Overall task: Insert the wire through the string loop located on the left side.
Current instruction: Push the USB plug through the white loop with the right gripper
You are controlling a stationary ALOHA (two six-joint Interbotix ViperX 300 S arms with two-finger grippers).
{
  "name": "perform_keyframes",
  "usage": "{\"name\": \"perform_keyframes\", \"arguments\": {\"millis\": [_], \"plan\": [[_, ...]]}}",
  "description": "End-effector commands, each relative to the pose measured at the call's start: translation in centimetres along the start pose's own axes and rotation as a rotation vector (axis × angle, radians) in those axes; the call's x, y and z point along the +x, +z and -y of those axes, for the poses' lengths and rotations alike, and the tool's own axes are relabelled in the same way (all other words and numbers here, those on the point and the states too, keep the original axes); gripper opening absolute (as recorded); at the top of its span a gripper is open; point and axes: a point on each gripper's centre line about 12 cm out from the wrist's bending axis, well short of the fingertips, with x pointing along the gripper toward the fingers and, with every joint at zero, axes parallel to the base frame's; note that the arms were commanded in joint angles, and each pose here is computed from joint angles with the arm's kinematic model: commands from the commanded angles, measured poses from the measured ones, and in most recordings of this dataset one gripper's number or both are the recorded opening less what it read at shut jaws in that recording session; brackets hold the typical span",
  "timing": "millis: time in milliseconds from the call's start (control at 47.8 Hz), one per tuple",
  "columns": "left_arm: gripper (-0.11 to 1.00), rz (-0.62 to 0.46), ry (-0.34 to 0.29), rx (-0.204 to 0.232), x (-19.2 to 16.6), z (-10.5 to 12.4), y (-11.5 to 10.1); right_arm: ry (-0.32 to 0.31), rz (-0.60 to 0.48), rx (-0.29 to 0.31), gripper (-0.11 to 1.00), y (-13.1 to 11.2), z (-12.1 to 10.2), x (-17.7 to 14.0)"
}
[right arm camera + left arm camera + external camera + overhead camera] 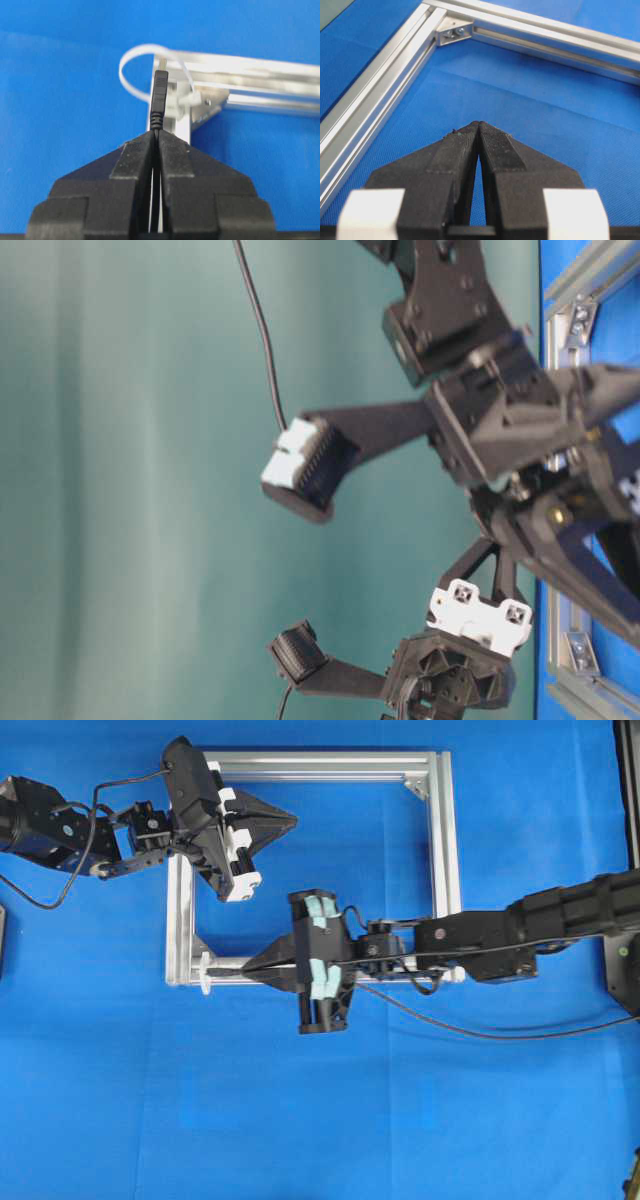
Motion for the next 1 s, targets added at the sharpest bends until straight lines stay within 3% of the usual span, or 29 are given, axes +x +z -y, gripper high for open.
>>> {"name": "perform_keyframes", "arguments": {"millis": [0, 397, 983], "plan": [[0.00, 0.060, -0.005, -0.003, -0.2, 0.1, 2.0, -0.004, 0.053, 0.002, 0.00, 1.9, 0.3, 0.6], [0.00, 0.058, -0.005, -0.005, -0.2, 0.1, 2.0, -0.005, 0.079, -0.002, 0.00, 2.7, 0.5, 2.5], [0.00, 0.053, -0.014, 0.000, -1.3, 0.3, 1.8, -0.005, 0.082, -0.002, 0.00, 2.8, 0.5, 2.7]]}}
